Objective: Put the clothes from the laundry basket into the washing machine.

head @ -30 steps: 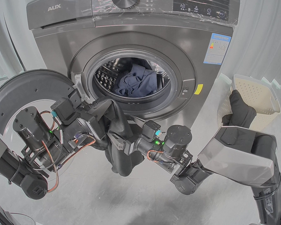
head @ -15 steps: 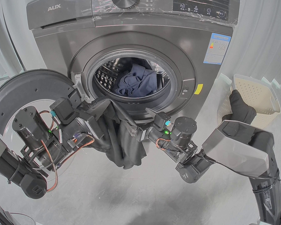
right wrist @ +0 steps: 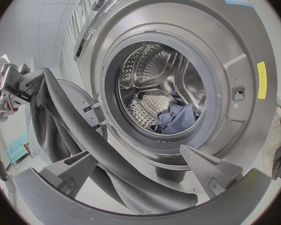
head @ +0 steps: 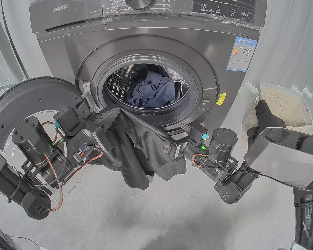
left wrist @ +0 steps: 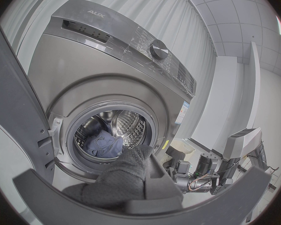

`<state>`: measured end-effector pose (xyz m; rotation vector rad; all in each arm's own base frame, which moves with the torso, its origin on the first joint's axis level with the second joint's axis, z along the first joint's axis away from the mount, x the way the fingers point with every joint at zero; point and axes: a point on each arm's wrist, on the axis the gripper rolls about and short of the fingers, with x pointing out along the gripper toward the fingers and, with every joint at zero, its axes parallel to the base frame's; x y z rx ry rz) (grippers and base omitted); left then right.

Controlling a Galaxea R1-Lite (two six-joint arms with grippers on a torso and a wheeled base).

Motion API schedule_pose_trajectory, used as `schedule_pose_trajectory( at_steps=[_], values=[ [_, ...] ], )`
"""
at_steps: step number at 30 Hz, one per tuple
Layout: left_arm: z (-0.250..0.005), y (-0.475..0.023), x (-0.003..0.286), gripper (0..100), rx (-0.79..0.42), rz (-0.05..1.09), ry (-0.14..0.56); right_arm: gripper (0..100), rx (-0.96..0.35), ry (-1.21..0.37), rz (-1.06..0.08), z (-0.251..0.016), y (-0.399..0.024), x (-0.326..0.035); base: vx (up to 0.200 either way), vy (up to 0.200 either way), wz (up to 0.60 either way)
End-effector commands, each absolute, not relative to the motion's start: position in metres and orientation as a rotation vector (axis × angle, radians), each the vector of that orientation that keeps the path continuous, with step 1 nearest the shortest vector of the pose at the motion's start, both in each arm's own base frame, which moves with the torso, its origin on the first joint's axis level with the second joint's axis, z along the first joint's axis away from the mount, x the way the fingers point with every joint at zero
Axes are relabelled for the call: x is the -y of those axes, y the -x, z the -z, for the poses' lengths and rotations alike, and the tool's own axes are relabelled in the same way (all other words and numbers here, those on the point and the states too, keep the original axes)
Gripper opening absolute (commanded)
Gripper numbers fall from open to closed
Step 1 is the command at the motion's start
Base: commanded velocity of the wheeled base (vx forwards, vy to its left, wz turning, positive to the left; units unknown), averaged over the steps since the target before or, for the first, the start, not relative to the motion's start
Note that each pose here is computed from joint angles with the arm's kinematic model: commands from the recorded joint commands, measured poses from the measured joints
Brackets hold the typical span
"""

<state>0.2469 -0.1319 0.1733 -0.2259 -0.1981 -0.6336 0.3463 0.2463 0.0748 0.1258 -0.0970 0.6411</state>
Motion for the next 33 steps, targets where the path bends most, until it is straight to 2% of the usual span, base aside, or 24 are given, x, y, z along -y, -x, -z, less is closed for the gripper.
schedule_pose_trajectory(
  at_steps=[1,8,28,29,33],
  values=[
    [-0.176,-0.245,0.132,0,0.205,0.638,0.228,100,0.068,-0.123,-0.636,-0.059,-0.352,-0.248,0.000,0.000,0.00],
    [-0.178,-0.244,0.132,0,0.214,0.642,0.231,100,0.044,-0.120,-0.638,-0.032,-0.360,-0.256,0.000,0.000,0.00],
    [-0.178,-0.244,0.132,0,0.215,0.642,0.231,100,0.068,-0.123,-0.703,-0.026,-0.351,-0.277,0.000,0.000,0.00],
    [-0.178,-0.244,0.132,0,0.215,0.642,0.231,0,0.065,-0.122,-0.703,-0.025,-0.351,-0.277,0.000,0.000,0.00],
    [-0.178,-0.244,0.132,0,0.215,0.642,0.231,0,0.067,-0.121,-0.708,-0.025,-0.351,-0.278,0.000,0.000,0.00]
  ],
)
